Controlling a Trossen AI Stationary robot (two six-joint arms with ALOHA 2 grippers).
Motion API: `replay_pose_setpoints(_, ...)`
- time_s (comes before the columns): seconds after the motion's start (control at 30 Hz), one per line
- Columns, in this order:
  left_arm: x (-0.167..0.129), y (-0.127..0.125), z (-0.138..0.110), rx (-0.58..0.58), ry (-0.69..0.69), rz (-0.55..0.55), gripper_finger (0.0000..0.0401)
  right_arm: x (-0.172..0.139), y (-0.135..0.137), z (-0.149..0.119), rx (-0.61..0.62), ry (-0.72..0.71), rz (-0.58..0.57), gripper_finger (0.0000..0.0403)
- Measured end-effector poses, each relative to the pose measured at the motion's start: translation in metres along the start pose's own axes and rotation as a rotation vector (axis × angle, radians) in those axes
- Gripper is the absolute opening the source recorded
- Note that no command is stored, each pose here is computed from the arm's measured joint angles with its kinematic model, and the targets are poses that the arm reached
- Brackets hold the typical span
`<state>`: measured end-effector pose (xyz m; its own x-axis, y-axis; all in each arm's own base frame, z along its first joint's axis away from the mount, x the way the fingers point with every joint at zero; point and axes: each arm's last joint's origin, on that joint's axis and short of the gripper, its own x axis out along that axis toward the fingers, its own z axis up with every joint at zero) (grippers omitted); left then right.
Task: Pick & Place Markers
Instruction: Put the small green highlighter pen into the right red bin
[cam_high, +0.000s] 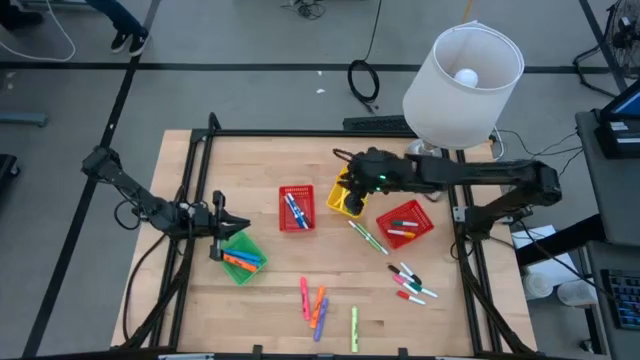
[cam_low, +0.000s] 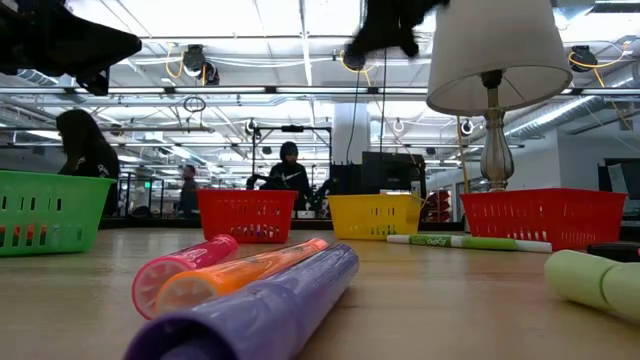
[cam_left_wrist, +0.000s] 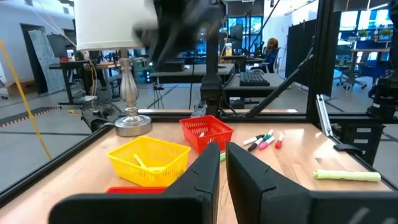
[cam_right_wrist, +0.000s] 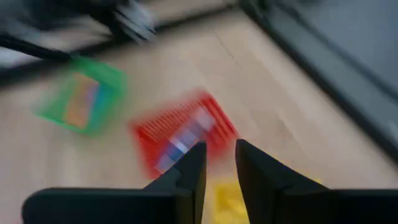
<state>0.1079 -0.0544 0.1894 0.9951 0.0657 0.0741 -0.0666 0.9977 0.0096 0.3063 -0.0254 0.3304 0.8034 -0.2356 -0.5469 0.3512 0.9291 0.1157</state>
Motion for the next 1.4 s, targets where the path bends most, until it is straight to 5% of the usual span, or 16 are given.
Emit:
replay_pose_setpoints(0.17, 0.000, 0.000, -0.001, 0.007, 0.008, -0.001, 0.0037, -0.087, 0.049, 0.034, -0.177, -0.333, 0.192, 0.0048)
replay_pose_setpoints(0.33, 0.000, 0.000, -0.002, 0.010, 0.012, -0.001, 0.0037, -0.169, 0.073, 0.024, -0.313, -0.546, 0.309, 0.0009)
replay_pose_setpoints(0.43, 0.000, 0.000, -0.002, 0.015, 0.015, 0.000, 0.0037, -0.189, 0.081, 0.005, -0.355, -0.564, 0.321, 0.0004)
replay_pose_setpoints(0.63, 0.000, 0.000, -0.002, 0.051, 0.017, 0.006, 0.0037, -0.167, 0.095, -0.049, -0.392, -0.537, 0.368, 0.0001)
replay_pose_setpoints(0.83, 0.000, 0.000, -0.002, 0.080, 0.017, 0.008, 0.0037, -0.132, 0.099, -0.111, -0.567, -0.646, 0.632, 0.0001)
replay_pose_setpoints(1.1, 0.001, 0.003, -0.003, 0.101, 0.029, 0.077, 0.0037, -0.088, 0.063, -0.175, -0.455, -0.718, 0.575, 0.0001)
replay_pose_setpoints(1.4, 0.004, 0.004, -0.006, 0.125, 0.056, 0.097, 0.0037, -0.070, 0.037, -0.212, -0.451, -0.652, 0.551, 0.0000)
